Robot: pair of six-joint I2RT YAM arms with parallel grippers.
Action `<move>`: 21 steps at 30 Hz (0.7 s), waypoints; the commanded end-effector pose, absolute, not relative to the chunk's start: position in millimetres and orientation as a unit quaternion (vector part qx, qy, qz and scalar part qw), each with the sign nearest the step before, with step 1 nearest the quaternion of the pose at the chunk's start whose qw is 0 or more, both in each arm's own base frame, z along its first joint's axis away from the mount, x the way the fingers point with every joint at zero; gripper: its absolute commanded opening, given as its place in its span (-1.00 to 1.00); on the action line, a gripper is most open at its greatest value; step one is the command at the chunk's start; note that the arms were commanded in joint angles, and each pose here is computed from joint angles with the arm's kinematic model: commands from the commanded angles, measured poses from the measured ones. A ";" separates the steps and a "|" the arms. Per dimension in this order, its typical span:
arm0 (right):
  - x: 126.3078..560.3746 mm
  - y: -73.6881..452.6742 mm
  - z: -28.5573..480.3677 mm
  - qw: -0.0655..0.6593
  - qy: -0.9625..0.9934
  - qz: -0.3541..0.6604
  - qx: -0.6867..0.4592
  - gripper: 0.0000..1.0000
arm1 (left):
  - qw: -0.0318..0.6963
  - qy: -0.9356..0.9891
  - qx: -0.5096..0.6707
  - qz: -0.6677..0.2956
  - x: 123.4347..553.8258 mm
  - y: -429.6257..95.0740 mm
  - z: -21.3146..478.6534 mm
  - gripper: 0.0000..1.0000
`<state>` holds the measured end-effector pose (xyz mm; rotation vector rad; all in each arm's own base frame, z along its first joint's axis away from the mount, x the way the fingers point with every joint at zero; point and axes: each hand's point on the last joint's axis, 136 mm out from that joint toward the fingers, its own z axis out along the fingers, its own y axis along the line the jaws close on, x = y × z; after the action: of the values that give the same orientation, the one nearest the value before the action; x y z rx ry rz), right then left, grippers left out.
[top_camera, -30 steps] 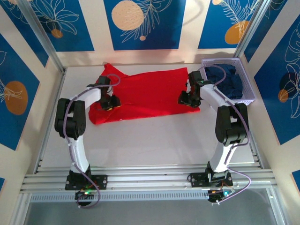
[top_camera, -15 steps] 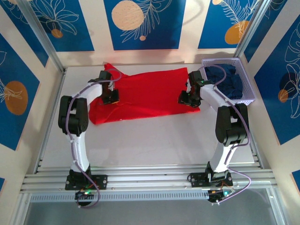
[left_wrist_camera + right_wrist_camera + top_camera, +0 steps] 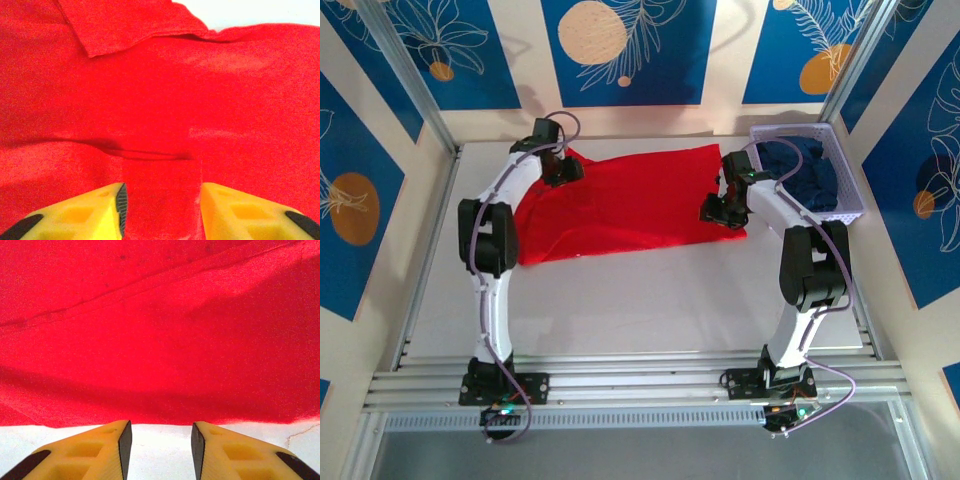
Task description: Fold the inside-out t-shirt
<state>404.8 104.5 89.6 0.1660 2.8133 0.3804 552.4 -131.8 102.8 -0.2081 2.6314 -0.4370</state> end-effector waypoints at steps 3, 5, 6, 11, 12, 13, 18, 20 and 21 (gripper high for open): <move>406.2 103.1 83.4 0.142 0.978 0.135 0.068 -0.22 | 0.236 0.957 -0.081 -0.145 507.8 -118.7 123.0 0.01; 409.0 96.3 76.0 0.134 0.979 0.130 0.082 -0.22 | 0.233 0.959 -0.091 -0.135 478.4 -108.9 112.4 0.04; 410.3 92.0 71.4 0.128 0.979 0.128 0.090 -0.22 | 0.229 0.960 -0.096 -0.129 463.4 -103.0 107.0 0.05; 404.3 58.8 38.4 0.075 0.986 0.085 0.124 -0.23 | 0.183 0.970 -0.116 -0.111 402.7 -83.9 67.4 0.05; 400.9 51.8 33.7 0.068 0.986 0.075 0.129 -0.23 | 0.179 0.971 -0.121 -0.106 395.8 -78.8 61.7 0.05; 397.9 46.2 30.7 0.062 0.986 0.070 0.134 -0.24 | 0.175 0.971 -0.127 -0.099 390.1 -72.0 56.0 0.05; 380.5 26.9 17.2 0.030 0.988 0.049 0.147 -0.25 | 0.137 0.975 -0.161 -0.072 367.0 -39.0 25.6 0.04; 373.4 22.1 13.6 0.019 0.989 0.033 0.145 -0.26 | 0.130 0.974 -0.169 -0.072 360.8 -36.1 20.1 0.04; 369.9 20.5 12.6 0.014 0.989 0.026 0.145 -0.28 | 0.130 0.974 -0.171 -0.073 357.8 -35.9 18.7 0.04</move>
<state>393.0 26.4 22.0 0.4623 2.9939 0.1750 360.3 -43.8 22.4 -0.4665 2.8469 -0.2400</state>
